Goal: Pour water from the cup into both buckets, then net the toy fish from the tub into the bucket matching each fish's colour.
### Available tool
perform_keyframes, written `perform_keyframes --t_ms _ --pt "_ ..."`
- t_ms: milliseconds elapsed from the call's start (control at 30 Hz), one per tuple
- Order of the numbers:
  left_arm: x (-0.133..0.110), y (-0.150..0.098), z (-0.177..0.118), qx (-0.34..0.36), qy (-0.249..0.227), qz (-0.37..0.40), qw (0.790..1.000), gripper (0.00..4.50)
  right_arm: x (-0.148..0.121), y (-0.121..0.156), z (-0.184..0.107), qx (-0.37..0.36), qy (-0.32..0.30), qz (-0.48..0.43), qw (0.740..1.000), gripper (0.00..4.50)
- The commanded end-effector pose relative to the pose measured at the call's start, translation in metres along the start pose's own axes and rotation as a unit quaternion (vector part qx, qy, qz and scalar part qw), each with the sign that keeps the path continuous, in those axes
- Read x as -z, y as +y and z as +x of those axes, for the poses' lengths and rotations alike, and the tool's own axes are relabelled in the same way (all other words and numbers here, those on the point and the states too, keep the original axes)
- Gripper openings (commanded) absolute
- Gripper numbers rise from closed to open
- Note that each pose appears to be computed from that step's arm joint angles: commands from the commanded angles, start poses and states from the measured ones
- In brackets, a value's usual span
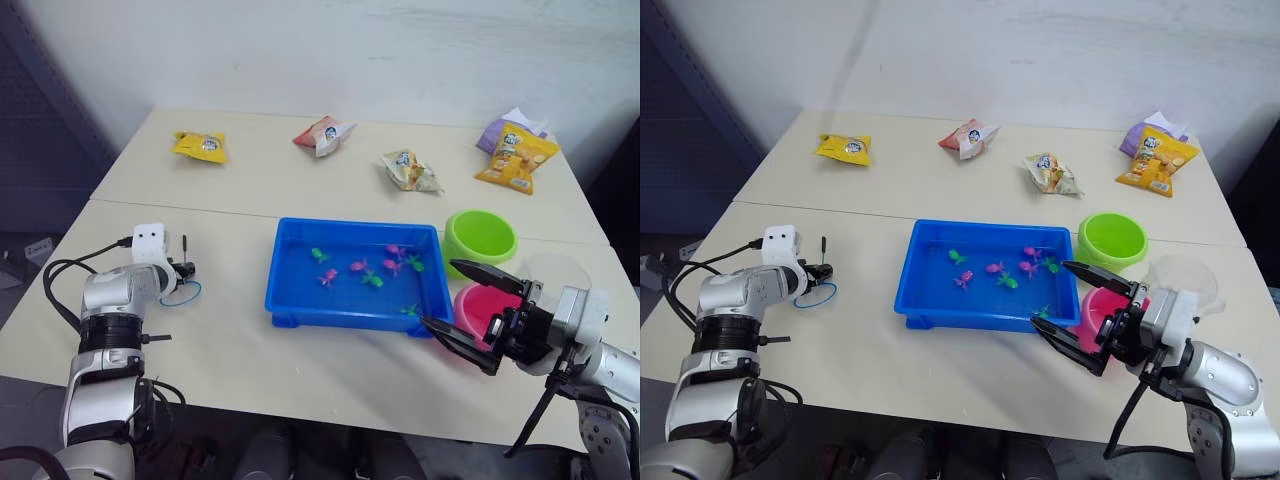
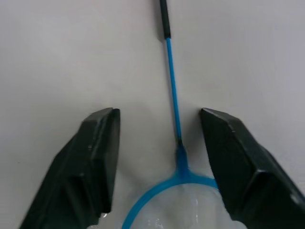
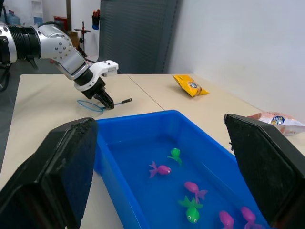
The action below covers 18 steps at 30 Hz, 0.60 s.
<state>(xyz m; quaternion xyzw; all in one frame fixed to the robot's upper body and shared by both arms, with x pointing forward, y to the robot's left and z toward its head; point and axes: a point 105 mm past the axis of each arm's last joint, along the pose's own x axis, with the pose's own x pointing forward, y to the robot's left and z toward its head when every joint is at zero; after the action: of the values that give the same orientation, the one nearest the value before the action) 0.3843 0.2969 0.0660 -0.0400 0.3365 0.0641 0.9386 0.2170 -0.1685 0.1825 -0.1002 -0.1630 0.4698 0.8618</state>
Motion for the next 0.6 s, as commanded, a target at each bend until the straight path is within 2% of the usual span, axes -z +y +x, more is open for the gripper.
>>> perform_keyframes --t_ms 33,100,133,233,267,300,333,400,467,567,600 --pt "0.037 0.0 0.007 0.008 0.058 -0.016 0.998 1.15 -0.011 0.001 -0.002 -0.005 -0.002 -0.027 1.0 4.5" --pt "0.04 0.001 0.005 0.014 0.057 -0.021 0.998 0.23 -0.01 0.001 -0.003 -0.004 0.0 -0.028 1.0 4.5" --pt "0.043 0.003 0.003 0.018 0.06 -0.025 0.998 0.07 -0.01 0.001 -0.002 -0.005 0.001 -0.029 1.0 4.5" --pt "0.017 0.015 -0.011 0.042 -0.029 -0.009 0.999 0.07 -0.014 0.0 -0.001 -0.007 0.001 -0.031 1.0 4.5" --pt "-0.001 0.014 -0.02 0.065 -0.081 0.005 0.995 0.07 -0.015 0.0 -0.001 -0.007 0.001 -0.029 1.0 4.5" --pt "-0.014 0.008 -0.03 0.11 -0.11 0.006 0.988 0.07 -0.016 -0.001 0.0 -0.01 0.003 -0.025 1.0 4.5" --pt "-0.022 0.002 -0.041 0.156 -0.118 0.006 0.981 0.07 -0.017 0.0 0.002 -0.018 0.01 -0.017 1.0 4.5" --pt "-0.05 -0.01 -0.077 0.244 -0.19 0.089 0.947 0.07 -0.019 0.001 0.007 -0.042 0.032 0.004 0.999 4.5" --pt "-0.068 -0.022 -0.107 0.307 -0.239 0.174 0.905 0.07 -0.017 -0.006 0.012 -0.037 0.067 0.008 0.997 4.5" --pt "-0.078 -0.042 -0.136 0.387 -0.254 0.24 0.853 0.07 -0.011 -0.018 0.019 -0.02 0.123 0.012 0.992 4.5" --pt "-0.075 -0.058 -0.149 0.437 -0.256 0.285 0.814 0.07 -0.014 -0.016 0.023 -0.04 0.12 0.025 0.992 4.5"
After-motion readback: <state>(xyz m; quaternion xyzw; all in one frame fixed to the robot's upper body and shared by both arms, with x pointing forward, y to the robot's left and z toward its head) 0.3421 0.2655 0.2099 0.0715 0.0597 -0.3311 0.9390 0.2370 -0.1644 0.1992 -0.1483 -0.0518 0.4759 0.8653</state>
